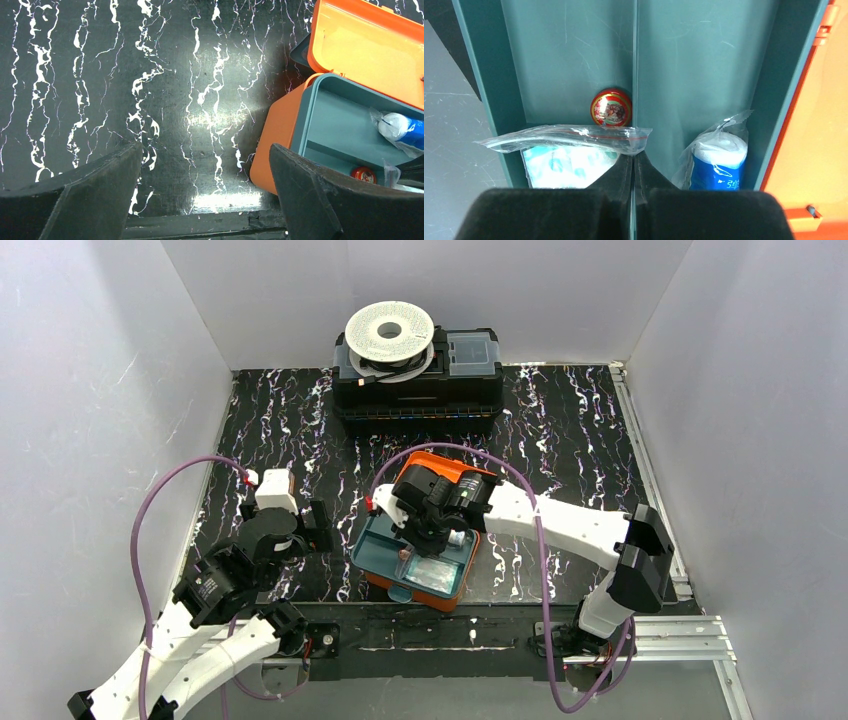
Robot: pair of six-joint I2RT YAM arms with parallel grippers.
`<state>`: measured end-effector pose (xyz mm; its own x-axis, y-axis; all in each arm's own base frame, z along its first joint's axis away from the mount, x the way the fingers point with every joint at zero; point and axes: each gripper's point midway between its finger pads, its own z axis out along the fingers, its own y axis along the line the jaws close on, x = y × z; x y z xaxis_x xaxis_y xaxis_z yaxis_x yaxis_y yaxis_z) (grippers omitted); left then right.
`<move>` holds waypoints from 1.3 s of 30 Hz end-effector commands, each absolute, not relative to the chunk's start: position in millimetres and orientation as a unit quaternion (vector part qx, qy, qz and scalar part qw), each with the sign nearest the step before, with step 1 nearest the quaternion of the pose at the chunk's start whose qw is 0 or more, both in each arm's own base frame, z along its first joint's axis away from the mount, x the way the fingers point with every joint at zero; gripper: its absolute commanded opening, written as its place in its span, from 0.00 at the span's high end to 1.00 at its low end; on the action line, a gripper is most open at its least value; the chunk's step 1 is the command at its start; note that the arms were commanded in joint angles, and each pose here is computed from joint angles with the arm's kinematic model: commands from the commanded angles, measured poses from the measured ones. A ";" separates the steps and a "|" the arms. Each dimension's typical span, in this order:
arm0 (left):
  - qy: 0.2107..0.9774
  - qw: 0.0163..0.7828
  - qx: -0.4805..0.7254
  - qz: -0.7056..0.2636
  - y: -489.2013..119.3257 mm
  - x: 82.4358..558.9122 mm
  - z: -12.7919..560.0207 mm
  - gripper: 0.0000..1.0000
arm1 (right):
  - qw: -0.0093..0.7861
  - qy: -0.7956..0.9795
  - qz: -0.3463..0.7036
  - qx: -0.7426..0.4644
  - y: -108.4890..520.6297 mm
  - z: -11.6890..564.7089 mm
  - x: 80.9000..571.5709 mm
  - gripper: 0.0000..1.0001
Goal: Organize the medicine kit
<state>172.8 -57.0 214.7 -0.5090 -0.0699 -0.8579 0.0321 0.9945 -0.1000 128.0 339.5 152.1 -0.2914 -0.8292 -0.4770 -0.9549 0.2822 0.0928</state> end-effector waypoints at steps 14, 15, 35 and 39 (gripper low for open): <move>0.872 0.488 -0.011 -0.035 -52.0 171.8 209.3 0.02 | 0.239 0.791 0.153 -0.542 331.0 163.1 142.9 0.99; 0.872 0.488 -0.011 -0.034 -52.0 171.8 209.3 0.02 | 0.238 0.791 0.152 -0.543 330.4 162.4 142.9 0.99; 0.876 0.481 -0.006 -0.031 -53.0 171.8 206.1 0.02 | 0.168 0.810 0.101 -0.553 312.2 114.6 137.2 0.99; 0.880 0.475 -0.001 -0.029 -55.3 172.4 203.8 0.02 | 0.156 0.806 0.099 -0.562 314.3 115.7 136.5 0.97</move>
